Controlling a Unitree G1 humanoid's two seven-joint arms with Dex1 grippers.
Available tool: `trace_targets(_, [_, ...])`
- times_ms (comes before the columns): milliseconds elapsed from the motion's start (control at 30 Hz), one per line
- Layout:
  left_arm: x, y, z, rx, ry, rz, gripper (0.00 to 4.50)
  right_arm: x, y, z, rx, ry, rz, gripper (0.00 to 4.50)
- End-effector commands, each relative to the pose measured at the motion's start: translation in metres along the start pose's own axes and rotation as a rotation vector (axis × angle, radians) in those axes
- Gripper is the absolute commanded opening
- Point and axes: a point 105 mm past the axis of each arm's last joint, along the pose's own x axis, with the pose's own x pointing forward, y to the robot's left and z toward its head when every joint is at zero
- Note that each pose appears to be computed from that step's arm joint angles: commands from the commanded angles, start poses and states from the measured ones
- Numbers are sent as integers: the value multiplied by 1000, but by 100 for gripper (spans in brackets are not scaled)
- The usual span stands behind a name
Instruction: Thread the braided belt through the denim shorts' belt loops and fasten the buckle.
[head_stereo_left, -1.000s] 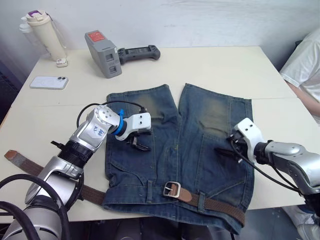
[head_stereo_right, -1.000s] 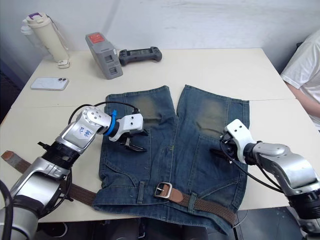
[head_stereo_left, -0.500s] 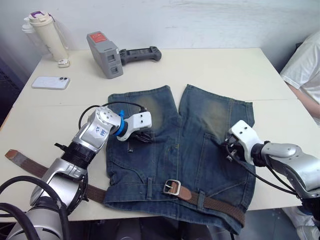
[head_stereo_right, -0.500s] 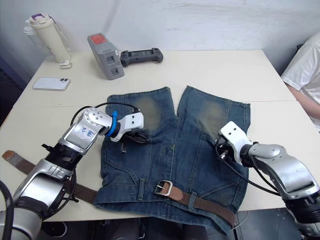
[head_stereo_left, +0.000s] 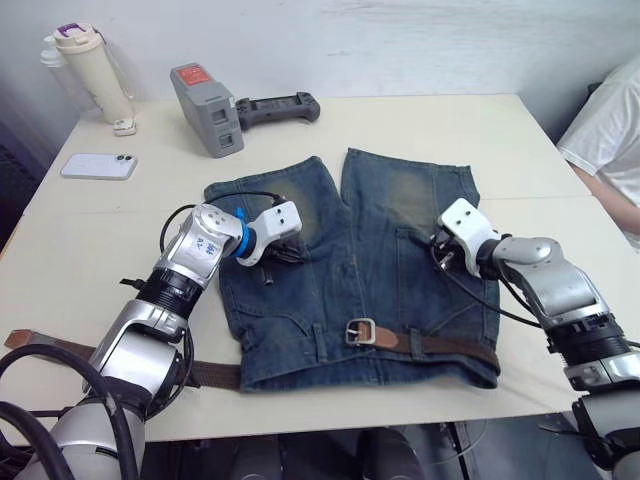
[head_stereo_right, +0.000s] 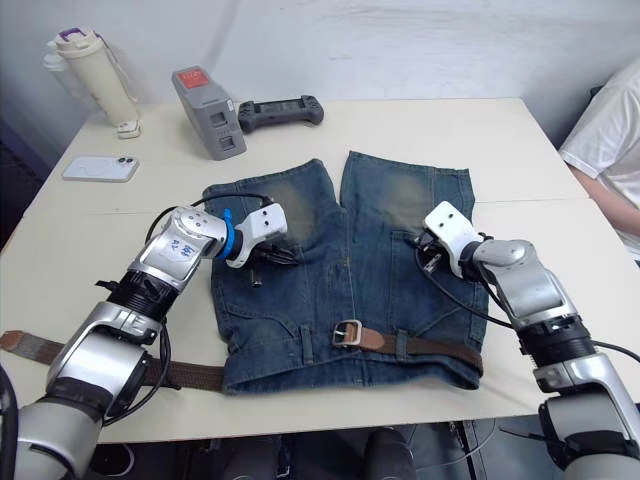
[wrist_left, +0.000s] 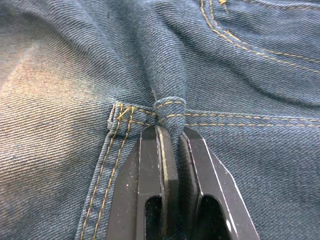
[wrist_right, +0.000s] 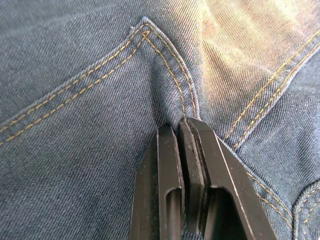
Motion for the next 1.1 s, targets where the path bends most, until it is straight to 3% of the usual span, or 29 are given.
trace_targets(33, [-19,33,-27,16,118,174,3,4,-5,6,9,-18,-3,0])
trace_targets(567, [-21,25,-31,-22,106,90,3,21,-9,22,54,-101,-46,0])
trace_targets(600, [-23,27,-29,-37,81,100,46,18,-9,20,62,-95,-36,0])
trace_targets(633, [-25,24,-30,-36,85,77,91,14,-11,21,69,-108,-40,35])
trace_targets(733, [-35,21,-27,-72,57,57,155,-1,-16,34,82,-162,-29,129])
trace_targets(767, [-38,20,-25,-90,44,52,212,-5,-16,38,79,-172,-19,188])
trace_targets(800, [-44,19,-23,-110,30,49,232,-10,-15,43,74,-187,-8,209])
trace_targets(900, [-59,18,-21,-178,-7,43,351,-25,-11,57,59,-231,21,344])
trace_targets(967, [-81,18,-19,-260,-47,50,424,-41,1,71,-73,-268,76,429])
trace_targets(1000, [-87,18,-18,-288,-63,53,445,-46,6,75,-109,-279,98,448])
trace_targets(1100, [-115,15,-10,-433,-157,60,445,-67,39,90,-152,-340,272,448])
